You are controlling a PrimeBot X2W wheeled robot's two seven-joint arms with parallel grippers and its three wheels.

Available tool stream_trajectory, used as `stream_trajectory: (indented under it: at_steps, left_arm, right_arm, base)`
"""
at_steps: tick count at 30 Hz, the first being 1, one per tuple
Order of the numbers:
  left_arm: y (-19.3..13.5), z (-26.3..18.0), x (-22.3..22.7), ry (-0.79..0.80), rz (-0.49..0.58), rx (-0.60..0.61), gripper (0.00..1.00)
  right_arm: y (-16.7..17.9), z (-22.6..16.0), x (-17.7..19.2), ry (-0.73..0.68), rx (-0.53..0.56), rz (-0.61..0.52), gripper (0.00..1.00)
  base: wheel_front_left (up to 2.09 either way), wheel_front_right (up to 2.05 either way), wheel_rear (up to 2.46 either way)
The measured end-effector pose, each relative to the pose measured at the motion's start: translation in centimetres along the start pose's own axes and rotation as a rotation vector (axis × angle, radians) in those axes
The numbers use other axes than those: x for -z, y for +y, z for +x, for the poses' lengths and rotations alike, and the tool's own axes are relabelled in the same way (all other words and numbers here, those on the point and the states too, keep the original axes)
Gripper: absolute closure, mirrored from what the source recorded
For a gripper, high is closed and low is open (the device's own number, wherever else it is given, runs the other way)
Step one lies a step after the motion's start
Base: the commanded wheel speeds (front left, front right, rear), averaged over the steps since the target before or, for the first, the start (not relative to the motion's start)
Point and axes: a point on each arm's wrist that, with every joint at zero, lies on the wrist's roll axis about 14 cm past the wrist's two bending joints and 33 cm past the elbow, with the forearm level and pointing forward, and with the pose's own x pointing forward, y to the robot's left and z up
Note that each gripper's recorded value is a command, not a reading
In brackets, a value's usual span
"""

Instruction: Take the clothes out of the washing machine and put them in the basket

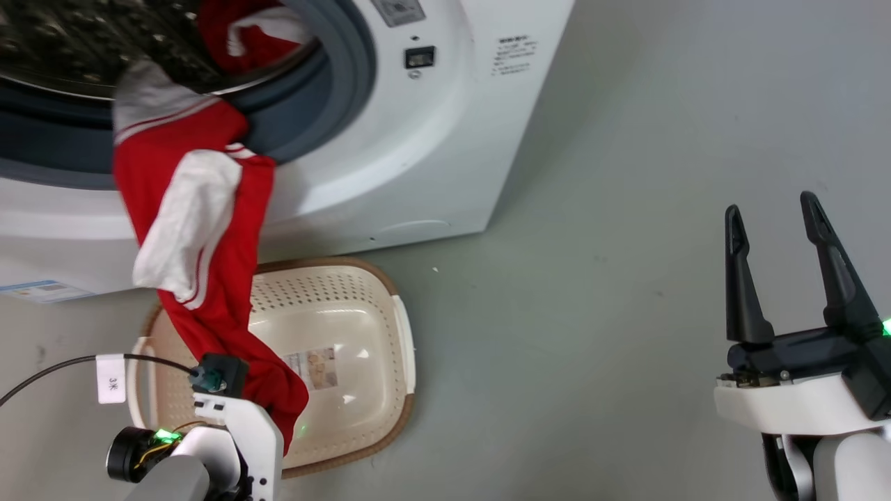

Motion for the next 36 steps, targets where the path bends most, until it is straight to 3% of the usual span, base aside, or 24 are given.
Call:
stream_trajectory:
  at_steps: [5, 15, 24, 25, 36]
  left_arm:
    - [-0.5, 3.2, 1.9, 0.117, 0.004, 0.029, 1.00]
    - [1.3, 8.6, 1.6, 0.137, -0.025, -0.047, 1.00]
    - [1.6, 10.6, 2.5, 0.152, -0.045, -0.076, 1.00]
    - [1.8, 10.5, 2.4, 0.143, -0.043, -0.086, 0.00]
    - [2.2, 8.2, 1.2, 0.045, -0.085, -0.117, 0.00]
  right_arm:
    - [-1.0, 0.0, 1.4, 0.042, 0.027, -0.015, 0.00]
    - [-2.1, 0.1, 4.5, 0.128, 0.054, -0.035, 0.00]
    - [-2.1, 0.3, 5.8, 0.159, 0.053, -0.040, 0.00]
    - [-2.1, 0.3, 5.8, 0.158, 0.052, -0.039, 0.00]
    - [-1.1, 0.7, 4.1, 0.106, 0.024, -0.027, 0.00]
  base:
    - [0.00, 0.00, 0.00]
    - [0.00, 0.00, 0.00]
    - [0.00, 0.00, 0.00]
    - [0.00, 0.00, 0.00]
    - [0.00, 0.00, 0.00]
